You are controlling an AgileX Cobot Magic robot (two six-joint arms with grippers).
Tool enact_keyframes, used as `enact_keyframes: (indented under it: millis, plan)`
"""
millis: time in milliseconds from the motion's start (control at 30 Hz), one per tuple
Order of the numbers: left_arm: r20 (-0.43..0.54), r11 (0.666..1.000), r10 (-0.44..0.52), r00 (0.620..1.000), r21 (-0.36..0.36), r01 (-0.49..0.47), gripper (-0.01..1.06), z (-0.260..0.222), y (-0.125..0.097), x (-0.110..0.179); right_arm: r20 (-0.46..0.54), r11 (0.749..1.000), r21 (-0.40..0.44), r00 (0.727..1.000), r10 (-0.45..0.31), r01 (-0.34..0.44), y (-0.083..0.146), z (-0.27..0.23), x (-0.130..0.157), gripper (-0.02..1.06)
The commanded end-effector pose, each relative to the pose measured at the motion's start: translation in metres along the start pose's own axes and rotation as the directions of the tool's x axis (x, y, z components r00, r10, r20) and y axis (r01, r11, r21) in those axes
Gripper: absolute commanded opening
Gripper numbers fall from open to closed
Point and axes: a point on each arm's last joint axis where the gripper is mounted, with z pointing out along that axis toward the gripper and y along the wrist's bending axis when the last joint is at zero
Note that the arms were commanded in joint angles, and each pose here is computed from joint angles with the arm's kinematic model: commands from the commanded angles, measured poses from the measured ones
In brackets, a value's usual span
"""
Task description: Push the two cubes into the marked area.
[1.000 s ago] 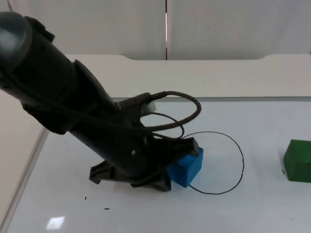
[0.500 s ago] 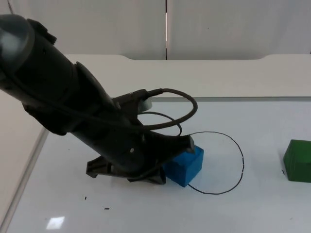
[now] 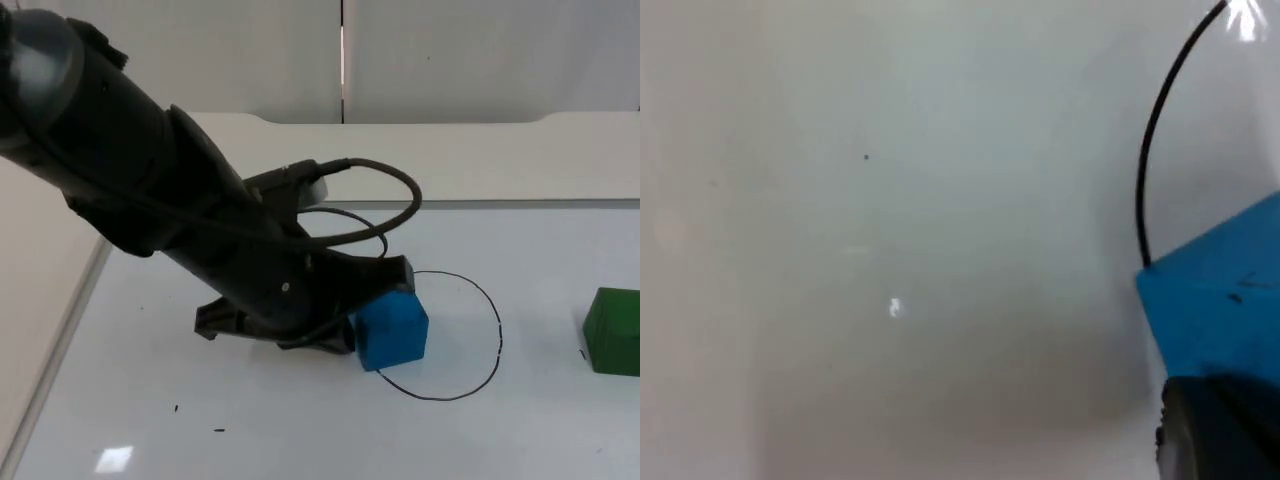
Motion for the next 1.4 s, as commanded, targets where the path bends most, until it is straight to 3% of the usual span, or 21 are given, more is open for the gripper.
enact_keyframes:
  millis: [0, 900, 1367]
  plan:
    - [-0.012, 1.000, 0.010, 1.000, -0.006, -0.010, 0.00, 0.005, 0.001, 0.002, -0.001, 1.000, 0.000, 1.000, -0.003, 0.003, 0.001, 0.001, 0.001, 1.05]
    - [-0.037, 0.999, 0.033, 0.999, 0.043, -0.031, 0.00, 0.007, -0.013, -0.001, -0.001, 1.000, 0.000, 1.000, -0.003, 0.003, 0.001, 0.001, 0.001, 1.05]
    - [-0.005, 0.998, 0.050, 0.999, 0.047, -0.050, 0.00, 0.006, -0.017, -0.009, -0.001, 1.000, 0.000, 1.000, -0.003, 0.003, 0.001, 0.001, 0.001, 1.05]
